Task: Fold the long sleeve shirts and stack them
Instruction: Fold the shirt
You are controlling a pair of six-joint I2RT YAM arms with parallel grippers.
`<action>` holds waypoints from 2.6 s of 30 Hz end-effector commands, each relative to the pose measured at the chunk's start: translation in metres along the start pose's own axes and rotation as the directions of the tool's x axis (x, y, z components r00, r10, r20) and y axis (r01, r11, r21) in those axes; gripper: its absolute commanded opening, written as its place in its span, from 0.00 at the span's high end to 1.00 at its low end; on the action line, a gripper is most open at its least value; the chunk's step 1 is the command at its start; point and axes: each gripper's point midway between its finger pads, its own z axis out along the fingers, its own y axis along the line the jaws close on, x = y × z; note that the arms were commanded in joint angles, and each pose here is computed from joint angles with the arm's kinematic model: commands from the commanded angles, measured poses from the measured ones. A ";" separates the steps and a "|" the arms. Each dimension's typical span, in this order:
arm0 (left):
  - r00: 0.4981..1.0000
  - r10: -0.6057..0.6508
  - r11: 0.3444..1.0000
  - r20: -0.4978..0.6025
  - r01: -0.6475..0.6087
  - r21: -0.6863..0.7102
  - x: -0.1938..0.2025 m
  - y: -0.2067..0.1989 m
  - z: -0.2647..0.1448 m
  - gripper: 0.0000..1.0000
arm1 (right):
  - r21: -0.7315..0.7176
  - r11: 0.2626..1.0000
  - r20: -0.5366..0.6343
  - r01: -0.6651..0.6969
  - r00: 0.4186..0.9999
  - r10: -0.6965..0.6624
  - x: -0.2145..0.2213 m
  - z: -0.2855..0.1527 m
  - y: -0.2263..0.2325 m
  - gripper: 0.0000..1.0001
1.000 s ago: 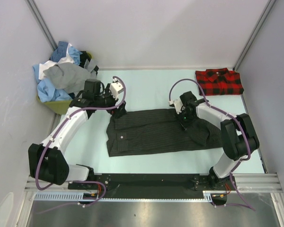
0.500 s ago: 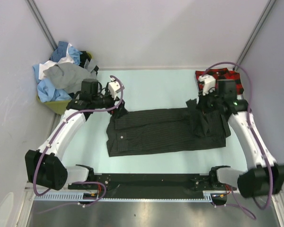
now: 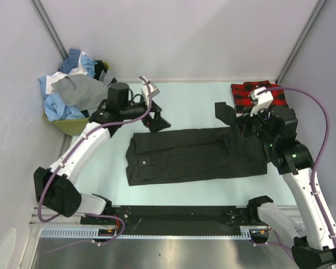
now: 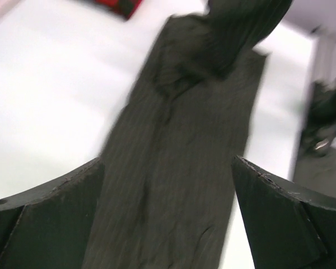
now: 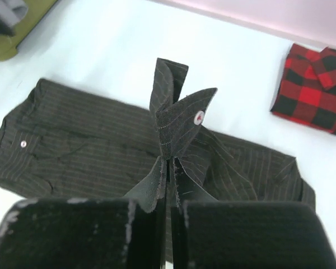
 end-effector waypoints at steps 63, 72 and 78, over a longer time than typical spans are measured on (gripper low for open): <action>0.351 -0.910 0.357 -0.220 0.934 0.016 0.014 -0.104 0.159 0.99 | -0.323 0.822 0.055 0.469 0.876 -0.478 0.087 0.023 0.121 0.94; 0.789 -0.568 0.762 -0.236 0.612 0.211 -0.014 -0.126 0.136 1.00 | -0.068 0.933 -0.009 0.353 0.935 -0.354 0.024 -0.040 0.037 0.59; 0.943 -0.116 0.888 -0.312 0.239 0.394 0.021 -0.189 0.128 1.00 | 0.275 0.944 -0.072 0.181 0.983 -0.168 0.016 -0.059 -0.048 0.52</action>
